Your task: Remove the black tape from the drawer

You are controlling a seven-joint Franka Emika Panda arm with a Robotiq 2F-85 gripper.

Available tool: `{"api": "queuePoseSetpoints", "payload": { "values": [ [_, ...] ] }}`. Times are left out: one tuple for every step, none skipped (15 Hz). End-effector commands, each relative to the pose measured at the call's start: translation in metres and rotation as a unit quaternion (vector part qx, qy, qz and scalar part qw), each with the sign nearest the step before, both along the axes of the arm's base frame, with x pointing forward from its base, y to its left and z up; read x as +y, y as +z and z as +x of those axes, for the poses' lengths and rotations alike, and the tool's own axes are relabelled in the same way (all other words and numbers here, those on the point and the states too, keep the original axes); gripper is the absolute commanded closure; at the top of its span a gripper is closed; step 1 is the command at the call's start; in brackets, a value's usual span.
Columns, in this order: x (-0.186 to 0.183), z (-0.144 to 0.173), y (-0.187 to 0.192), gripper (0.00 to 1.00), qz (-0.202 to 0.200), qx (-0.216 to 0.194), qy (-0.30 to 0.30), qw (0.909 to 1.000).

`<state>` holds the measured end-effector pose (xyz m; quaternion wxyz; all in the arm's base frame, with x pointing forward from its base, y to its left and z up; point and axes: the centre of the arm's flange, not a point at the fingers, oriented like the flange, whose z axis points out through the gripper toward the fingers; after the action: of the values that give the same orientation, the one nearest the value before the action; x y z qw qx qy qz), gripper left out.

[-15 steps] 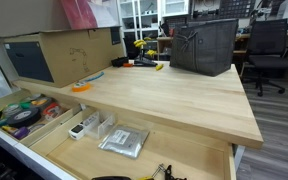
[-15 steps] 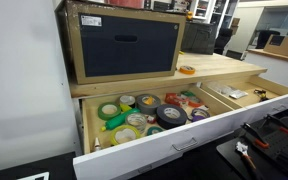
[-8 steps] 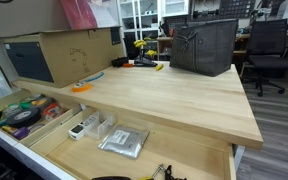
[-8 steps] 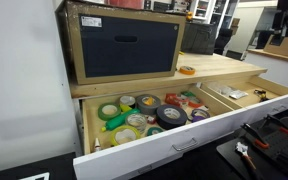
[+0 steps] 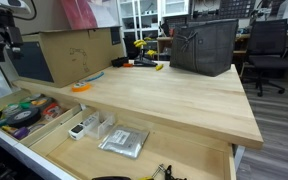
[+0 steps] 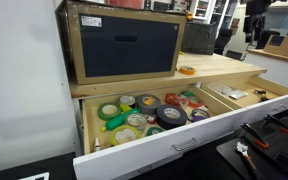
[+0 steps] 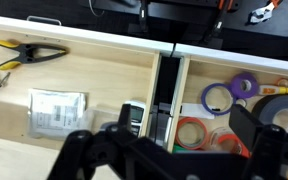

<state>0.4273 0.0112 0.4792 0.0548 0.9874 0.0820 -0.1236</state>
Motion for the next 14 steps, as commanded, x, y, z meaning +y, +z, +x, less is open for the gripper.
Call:
{"api": "queuePoseSetpoints", "payload": {
  "values": [
    [0.052, 0.033, -0.011, 0.0, -0.001, 0.008, 0.05, 0.9987],
    [0.068, 0.036, -0.017, 0.0, -0.006, 0.007, 0.073, 0.9973],
    [0.084, 0.04, -0.026, 0.0, -0.008, 0.008, 0.094, 0.9955],
    [0.099, 0.042, -0.033, 0.0, -0.011, 0.008, 0.117, 0.9931],
    [0.113, 0.044, -0.044, 0.0, -0.021, 0.005, 0.136, 0.9905],
    [0.127, 0.045, -0.056, 0.0, -0.027, 0.005, 0.156, 0.9873],
    [0.138, 0.046, -0.068, 0.0, -0.034, 0.005, 0.172, 0.9844],
    [0.146, 0.048, -0.077, 0.0, -0.039, 0.006, 0.184, 0.9821],
    [0.152, 0.051, -0.088, 0.0, -0.041, 0.009, 0.198, 0.9793],
    [0.159, 0.053, -0.098, 0.0, -0.042, 0.013, 0.205, 0.9777],
    [0.163, 0.054, -0.108, 0.0, -0.043, 0.015, 0.212, 0.9761],
    [0.168, 0.054, -0.118, 0.0, -0.042, 0.019, 0.219, 0.9746],
    [0.171, 0.055, -0.129, 0.0, -0.038, 0.024, 0.225, 0.9733],
    [0.175, 0.055, -0.137, 0.0, -0.036, 0.028, 0.229, 0.9723]
  ]
}}
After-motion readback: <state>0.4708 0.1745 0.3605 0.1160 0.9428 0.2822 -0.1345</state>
